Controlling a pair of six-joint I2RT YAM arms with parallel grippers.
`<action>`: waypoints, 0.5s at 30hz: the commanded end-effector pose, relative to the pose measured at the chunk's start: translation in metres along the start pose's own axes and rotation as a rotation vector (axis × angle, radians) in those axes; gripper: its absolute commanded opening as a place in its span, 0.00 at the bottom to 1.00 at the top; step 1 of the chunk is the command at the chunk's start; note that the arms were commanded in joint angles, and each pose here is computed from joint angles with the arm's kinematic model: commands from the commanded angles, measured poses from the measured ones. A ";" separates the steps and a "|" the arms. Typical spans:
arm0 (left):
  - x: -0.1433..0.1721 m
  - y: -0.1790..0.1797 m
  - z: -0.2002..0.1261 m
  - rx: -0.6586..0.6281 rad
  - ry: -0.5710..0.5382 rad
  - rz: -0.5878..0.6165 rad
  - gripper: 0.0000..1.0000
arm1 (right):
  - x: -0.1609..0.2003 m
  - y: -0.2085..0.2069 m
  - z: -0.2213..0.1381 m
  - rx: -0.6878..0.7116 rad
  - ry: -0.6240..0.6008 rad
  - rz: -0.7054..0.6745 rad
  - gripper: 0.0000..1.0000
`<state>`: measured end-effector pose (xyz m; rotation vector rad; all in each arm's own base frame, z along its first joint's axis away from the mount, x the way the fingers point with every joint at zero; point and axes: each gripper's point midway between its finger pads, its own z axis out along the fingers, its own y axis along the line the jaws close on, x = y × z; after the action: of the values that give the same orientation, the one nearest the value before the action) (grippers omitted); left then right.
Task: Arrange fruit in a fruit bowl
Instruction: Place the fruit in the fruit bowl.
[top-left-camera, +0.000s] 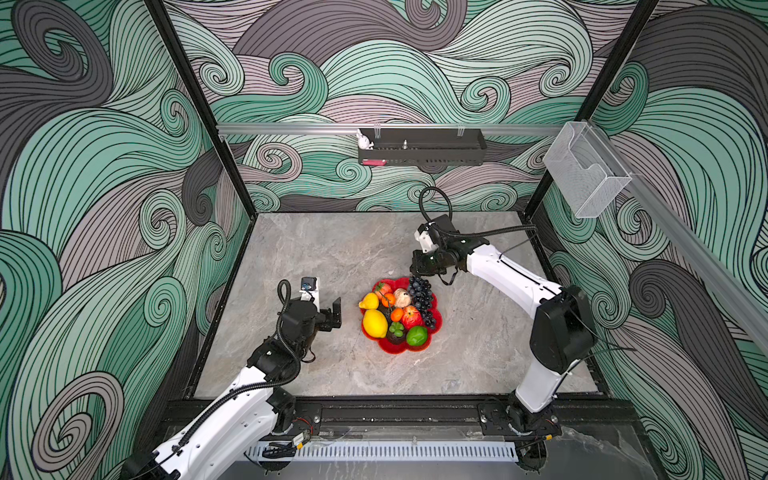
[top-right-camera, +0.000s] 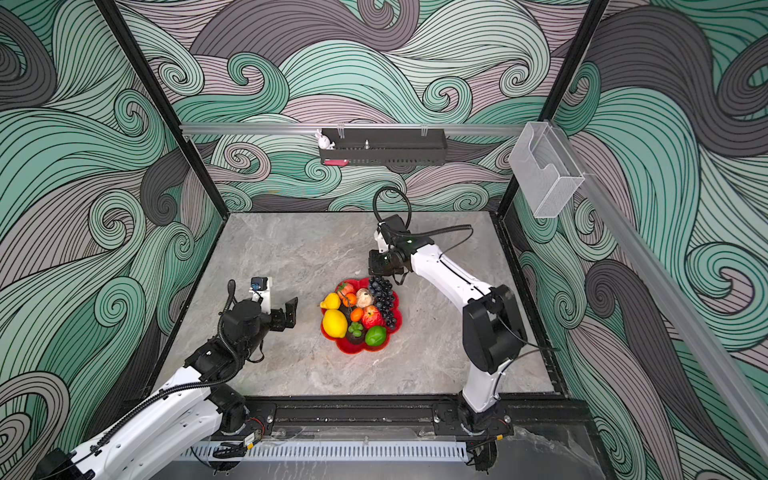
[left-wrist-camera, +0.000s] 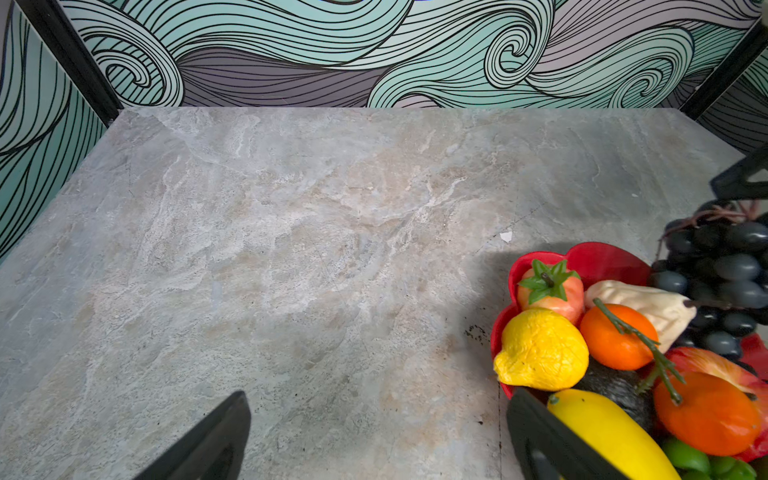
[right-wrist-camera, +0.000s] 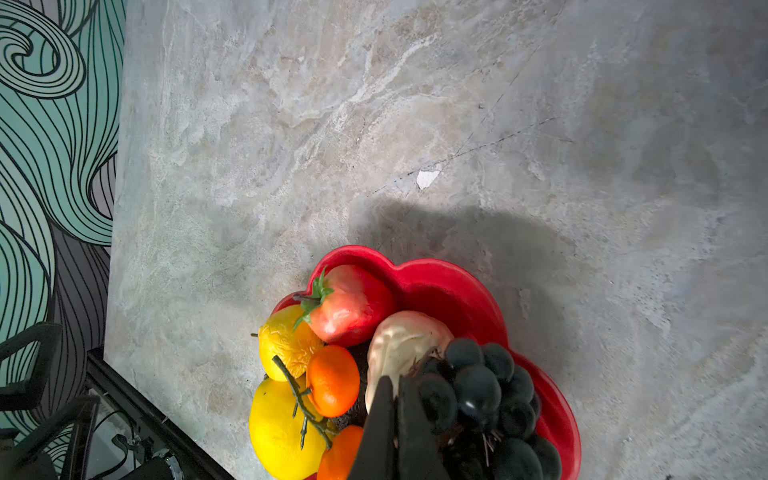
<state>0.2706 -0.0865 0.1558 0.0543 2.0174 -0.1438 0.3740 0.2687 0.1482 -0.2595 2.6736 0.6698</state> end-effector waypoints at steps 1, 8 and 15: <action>-0.018 -0.005 -0.006 0.019 -0.034 0.002 0.98 | -0.013 0.011 0.006 -0.061 -0.017 -0.003 0.00; -0.018 -0.005 -0.006 0.019 -0.026 0.005 0.98 | -0.021 0.016 0.022 -0.087 0.000 -0.001 0.00; -0.017 -0.008 -0.005 0.035 -0.023 0.012 0.98 | -0.025 0.018 0.039 -0.100 0.022 0.009 0.00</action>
<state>0.2698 -0.0873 0.1539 0.0675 2.0259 -0.1421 0.3968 0.2956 0.1304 -0.2829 2.6855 0.7628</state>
